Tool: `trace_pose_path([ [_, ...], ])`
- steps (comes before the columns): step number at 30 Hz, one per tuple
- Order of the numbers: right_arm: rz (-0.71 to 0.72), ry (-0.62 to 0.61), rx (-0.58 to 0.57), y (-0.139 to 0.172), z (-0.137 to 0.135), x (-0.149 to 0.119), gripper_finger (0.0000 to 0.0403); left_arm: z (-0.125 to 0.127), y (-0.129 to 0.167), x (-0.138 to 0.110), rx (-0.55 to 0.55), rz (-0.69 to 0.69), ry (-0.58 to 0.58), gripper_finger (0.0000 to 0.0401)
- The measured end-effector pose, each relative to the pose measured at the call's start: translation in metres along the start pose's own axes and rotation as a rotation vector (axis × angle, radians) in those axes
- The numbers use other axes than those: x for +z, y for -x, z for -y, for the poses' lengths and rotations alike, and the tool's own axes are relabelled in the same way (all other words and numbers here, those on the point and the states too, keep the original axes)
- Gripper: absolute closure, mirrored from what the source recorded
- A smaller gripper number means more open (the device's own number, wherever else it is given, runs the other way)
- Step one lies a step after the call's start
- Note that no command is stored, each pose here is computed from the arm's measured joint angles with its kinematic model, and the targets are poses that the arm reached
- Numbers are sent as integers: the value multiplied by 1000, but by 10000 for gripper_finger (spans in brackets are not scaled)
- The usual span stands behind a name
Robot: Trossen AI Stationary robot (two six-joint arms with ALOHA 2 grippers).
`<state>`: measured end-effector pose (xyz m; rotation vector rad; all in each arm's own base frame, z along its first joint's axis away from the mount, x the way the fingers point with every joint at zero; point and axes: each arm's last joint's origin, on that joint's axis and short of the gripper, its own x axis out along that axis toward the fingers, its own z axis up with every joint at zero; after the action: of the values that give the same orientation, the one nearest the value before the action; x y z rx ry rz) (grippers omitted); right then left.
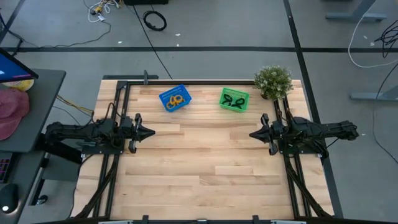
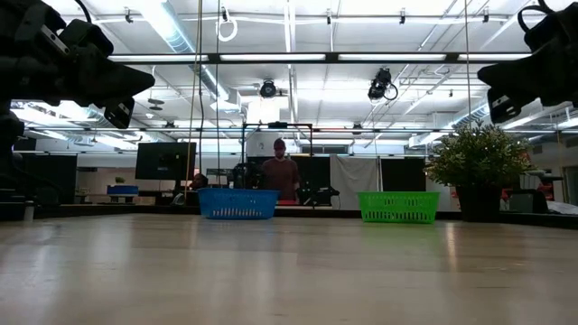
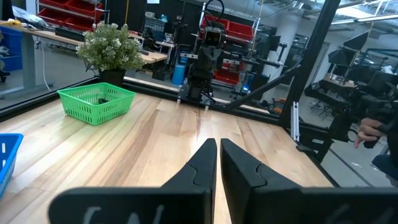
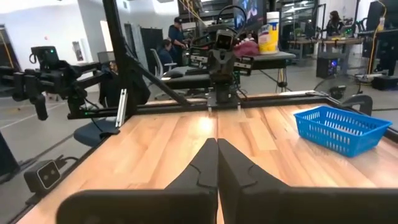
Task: Sort spring keychains
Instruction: Return to home position
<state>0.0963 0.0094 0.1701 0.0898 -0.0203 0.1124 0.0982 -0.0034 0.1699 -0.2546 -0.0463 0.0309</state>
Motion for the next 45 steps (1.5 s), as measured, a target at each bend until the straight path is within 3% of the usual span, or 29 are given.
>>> trace_pose_path([
  [9,-6,-56,-13,-1,0,-1,392,0,0,0,0,0,0,376],
  [45,-7,-60,-15,-1,0,-1,385,0,0,0,0,0,0,376],
])
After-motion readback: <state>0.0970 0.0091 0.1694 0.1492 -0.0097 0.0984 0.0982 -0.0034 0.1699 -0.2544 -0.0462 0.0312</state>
